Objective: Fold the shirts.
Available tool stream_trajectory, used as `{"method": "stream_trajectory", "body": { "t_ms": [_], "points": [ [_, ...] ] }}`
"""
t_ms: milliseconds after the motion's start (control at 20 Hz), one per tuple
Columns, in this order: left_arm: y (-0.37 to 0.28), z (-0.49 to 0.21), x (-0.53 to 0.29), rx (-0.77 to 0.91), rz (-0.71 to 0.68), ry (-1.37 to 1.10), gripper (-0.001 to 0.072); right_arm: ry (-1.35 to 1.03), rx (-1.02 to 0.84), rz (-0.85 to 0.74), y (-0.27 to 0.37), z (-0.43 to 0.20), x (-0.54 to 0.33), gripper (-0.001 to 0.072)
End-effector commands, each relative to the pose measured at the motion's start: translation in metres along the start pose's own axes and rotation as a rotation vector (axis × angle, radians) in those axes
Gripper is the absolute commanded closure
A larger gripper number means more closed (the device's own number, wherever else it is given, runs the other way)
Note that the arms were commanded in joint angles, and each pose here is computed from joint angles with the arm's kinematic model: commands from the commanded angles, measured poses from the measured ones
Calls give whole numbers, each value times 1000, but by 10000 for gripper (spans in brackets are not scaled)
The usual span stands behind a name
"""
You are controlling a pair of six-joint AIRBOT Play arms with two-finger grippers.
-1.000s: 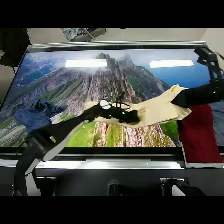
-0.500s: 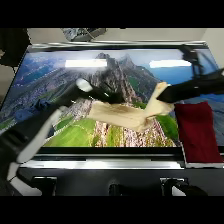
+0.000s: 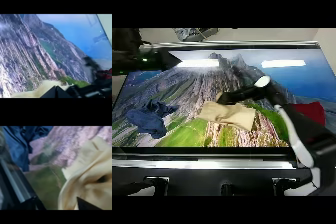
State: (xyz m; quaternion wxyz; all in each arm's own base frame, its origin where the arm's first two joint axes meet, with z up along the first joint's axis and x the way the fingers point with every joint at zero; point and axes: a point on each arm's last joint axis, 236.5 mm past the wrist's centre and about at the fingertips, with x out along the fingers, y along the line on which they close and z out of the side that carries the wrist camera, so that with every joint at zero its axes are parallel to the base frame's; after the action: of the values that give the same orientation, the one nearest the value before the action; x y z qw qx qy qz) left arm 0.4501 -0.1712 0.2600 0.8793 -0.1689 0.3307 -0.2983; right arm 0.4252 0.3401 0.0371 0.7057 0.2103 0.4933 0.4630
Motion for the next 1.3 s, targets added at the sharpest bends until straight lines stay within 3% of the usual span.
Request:
{"method": "stream_trajectory", "body": {
  "t_ms": [0,150,250,450,600,750,850,900,950,1000,1050,1250],
  "points": [
    [-7,2,-33,52,19,-15,681,-97,111,152,-1,15,38,78],
    [0,-6,-29,61,34,11,681,-103,47,34,-37,25,-16,78],
    [10,-11,-26,63,62,28,681,-27,30,-155,-80,10,-78,78],
    [26,-22,-22,65,111,61,681,304,213,-602,-178,-99,-218,79],
    [29,-27,-18,57,110,74,681,272,391,-527,-191,-155,-189,80],
    [30,-31,-16,51,109,83,680,24,446,-314,-177,-134,-125,80],
    [30,-31,-16,52,109,83,680,-45,464,-297,-180,-124,-106,105],
    [30,-31,-16,52,109,83,680,-56,475,-289,-180,-122,-98,165],
    [30,-31,-16,52,109,83,680,-70,483,-279,-179,-118,-93,305],
    [30,-31,-16,52,109,83,680,-93,457,-259,-176,-111,-91,581],
    [30,-31,-16,53,109,83,681,-103,417,-238,-169,-104,-93,671],
    [31,-31,-15,69,109,87,680,-124,145,-237,-133,-54,-155,672]
  ]
}}
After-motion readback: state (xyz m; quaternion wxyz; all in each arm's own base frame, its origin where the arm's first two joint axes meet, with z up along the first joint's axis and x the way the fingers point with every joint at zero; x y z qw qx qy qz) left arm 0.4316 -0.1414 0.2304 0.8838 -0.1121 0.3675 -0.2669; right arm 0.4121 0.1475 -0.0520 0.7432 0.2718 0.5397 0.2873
